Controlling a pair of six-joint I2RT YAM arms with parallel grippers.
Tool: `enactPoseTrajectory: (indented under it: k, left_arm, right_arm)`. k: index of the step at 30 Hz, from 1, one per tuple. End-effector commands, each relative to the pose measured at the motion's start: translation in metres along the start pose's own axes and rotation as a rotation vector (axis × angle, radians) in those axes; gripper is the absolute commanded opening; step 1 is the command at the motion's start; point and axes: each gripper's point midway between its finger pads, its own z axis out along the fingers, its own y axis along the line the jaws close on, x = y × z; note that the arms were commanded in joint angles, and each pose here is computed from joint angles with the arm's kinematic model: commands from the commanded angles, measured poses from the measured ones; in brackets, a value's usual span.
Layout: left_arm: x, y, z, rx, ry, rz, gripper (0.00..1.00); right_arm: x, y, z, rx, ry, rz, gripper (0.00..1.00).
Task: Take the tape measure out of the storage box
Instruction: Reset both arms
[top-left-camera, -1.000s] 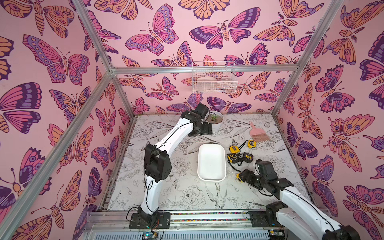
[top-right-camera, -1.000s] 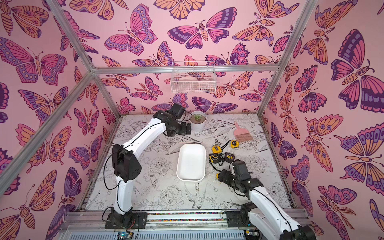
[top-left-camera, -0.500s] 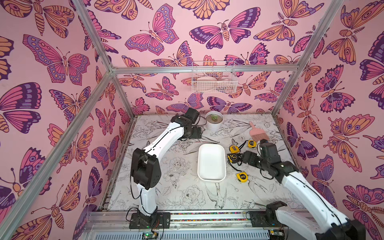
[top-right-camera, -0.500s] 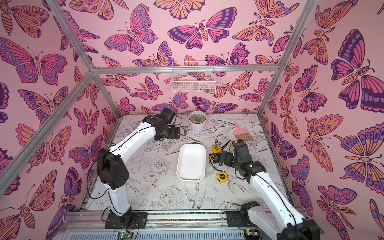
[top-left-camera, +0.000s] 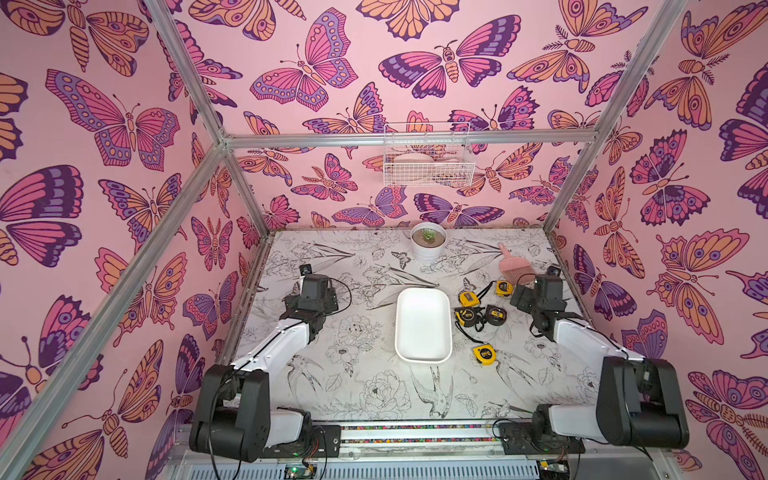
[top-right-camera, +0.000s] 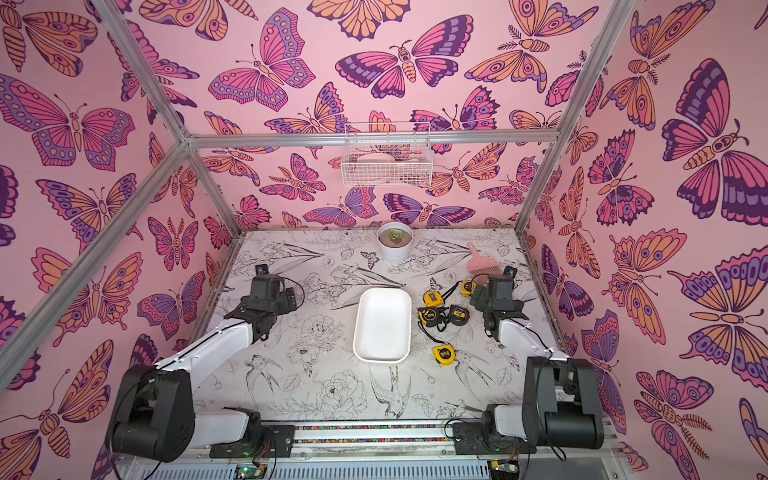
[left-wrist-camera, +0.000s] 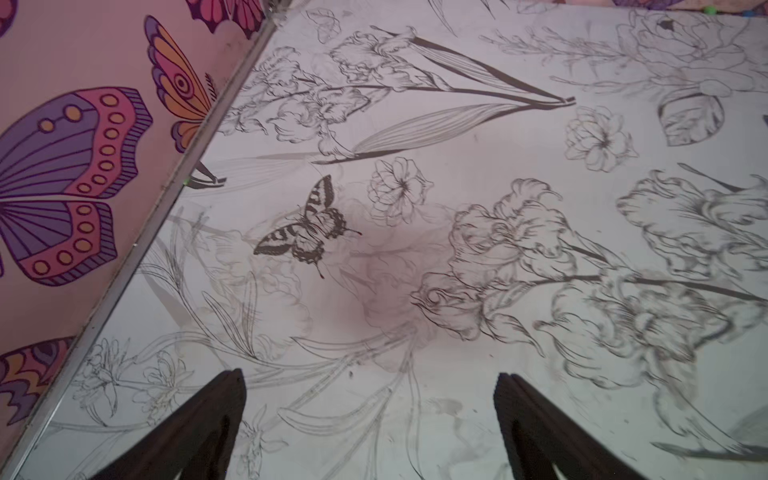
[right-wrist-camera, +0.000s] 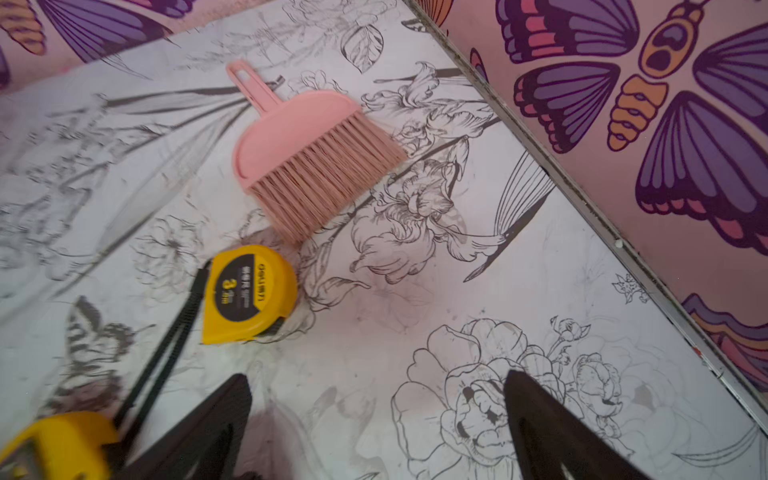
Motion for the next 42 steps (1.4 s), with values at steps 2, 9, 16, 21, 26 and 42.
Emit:
enactPoseTrajectory:
  k: [2,9,16,21,26,42]
  left_arm:
    - [-0.03,-0.012,0.013,0.048,-0.15,0.042,1.0]
    - [-0.017,-0.005,0.003,0.096,-0.324,0.087,1.0]
    - [0.01,-0.019,0.019,0.191,-0.395,0.108,1.0]
    - [0.002,-0.015,0.029,0.225,-0.332,0.062,1.0]
    - [0.002,-0.015,0.029,0.224,-0.337,0.061,1.0]
    - [0.002,-0.015,0.029,0.225,-0.336,0.064,1.0]
  right_arm:
    - [-0.035,0.009,0.005,-0.022,-0.175,-0.058,0.99]
    - [-0.03,0.022,0.002,-0.117,-0.298,-0.079,0.99]
    - [-0.02,0.043,0.0,-0.249,-0.328,-0.147,0.99]
    - [-0.02,0.045,0.002,-0.29,-0.309,-0.137,0.99]
    - [-0.021,0.043,0.003,-0.313,-0.309,-0.119,0.99]
    - [-0.021,0.043,0.003,-0.314,-0.308,-0.121,0.99]
